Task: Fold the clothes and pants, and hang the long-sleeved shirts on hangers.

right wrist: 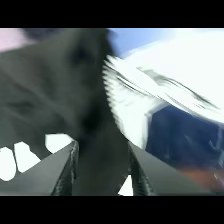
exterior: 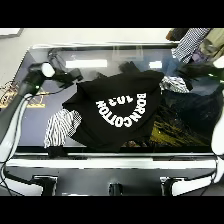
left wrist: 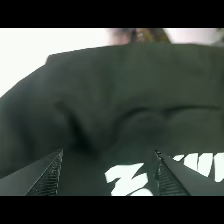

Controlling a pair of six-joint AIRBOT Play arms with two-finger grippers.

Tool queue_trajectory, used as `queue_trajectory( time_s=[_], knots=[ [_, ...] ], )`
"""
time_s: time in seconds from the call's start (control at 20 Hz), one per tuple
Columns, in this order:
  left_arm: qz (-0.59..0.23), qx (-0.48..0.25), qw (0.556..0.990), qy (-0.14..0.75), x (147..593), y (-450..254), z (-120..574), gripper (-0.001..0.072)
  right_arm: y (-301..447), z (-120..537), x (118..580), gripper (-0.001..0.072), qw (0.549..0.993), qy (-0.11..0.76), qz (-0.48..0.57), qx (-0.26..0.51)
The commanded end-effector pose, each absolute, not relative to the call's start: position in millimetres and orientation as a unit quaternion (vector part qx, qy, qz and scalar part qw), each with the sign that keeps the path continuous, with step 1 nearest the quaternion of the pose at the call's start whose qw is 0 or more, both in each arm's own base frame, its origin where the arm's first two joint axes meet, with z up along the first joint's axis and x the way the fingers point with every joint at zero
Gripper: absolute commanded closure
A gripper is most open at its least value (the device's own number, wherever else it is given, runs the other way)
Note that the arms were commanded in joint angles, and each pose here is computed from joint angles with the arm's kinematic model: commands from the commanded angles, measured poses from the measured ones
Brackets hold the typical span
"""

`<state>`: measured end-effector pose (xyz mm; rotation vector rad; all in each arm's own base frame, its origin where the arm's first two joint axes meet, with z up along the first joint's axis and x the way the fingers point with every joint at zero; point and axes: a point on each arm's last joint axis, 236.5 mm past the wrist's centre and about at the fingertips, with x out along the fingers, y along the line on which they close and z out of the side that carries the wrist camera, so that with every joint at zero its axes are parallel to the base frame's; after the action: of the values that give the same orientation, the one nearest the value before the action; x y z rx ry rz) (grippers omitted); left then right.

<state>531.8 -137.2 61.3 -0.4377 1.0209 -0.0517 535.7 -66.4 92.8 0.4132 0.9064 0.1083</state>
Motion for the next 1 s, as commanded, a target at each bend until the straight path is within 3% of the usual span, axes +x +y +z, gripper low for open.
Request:
queue_trajectory(
  time_s=[0.0,0.05,0.1,0.25,0.45,0.55,0.95],
  knots=[
    [0.0,-0.147,0.831,0.536,473.6,-99.0,70.3,0.0082,-105.0,80.4,455.6,0.0273,0.854,0.473,-0.003,0.216],
    [-0.001,-0.144,0.825,0.546,450.8,-99.8,65.0,0.0082,-96.9,65.8,426.6,0.025,0.843,0.489,-0.01,0.222],
    [-0.006,-0.138,0.821,0.554,426.9,-104.0,57.2,0.0082,-83.2,51.4,398.5,0.0158,0.831,0.507,-0.01,0.229],
    [-0.016,-0.141,0.807,0.573,358.1,-124.7,31.1,0.0082,-24.2,9.9,318.8,0.0151,0.796,0.559,0.018,0.233],
    [-0.04,-0.124,0.787,0.603,294.5,-154.8,2.7,0.0082,38.4,-36.9,254.6,0.015,0.772,0.603,0.067,0.188],
    [-0.057,-0.107,0.784,0.609,283.8,-167.8,-2.4,0.0083,59.1,-52.8,241.4,0.015,0.76,0.62,0.087,0.175],
    [-0.072,-0.101,0.787,0.605,282.6,-178.4,-2.7,0.0082,85.8,-75.4,256.7,0.0152,0.784,0.599,0.109,0.125]
  ],
)
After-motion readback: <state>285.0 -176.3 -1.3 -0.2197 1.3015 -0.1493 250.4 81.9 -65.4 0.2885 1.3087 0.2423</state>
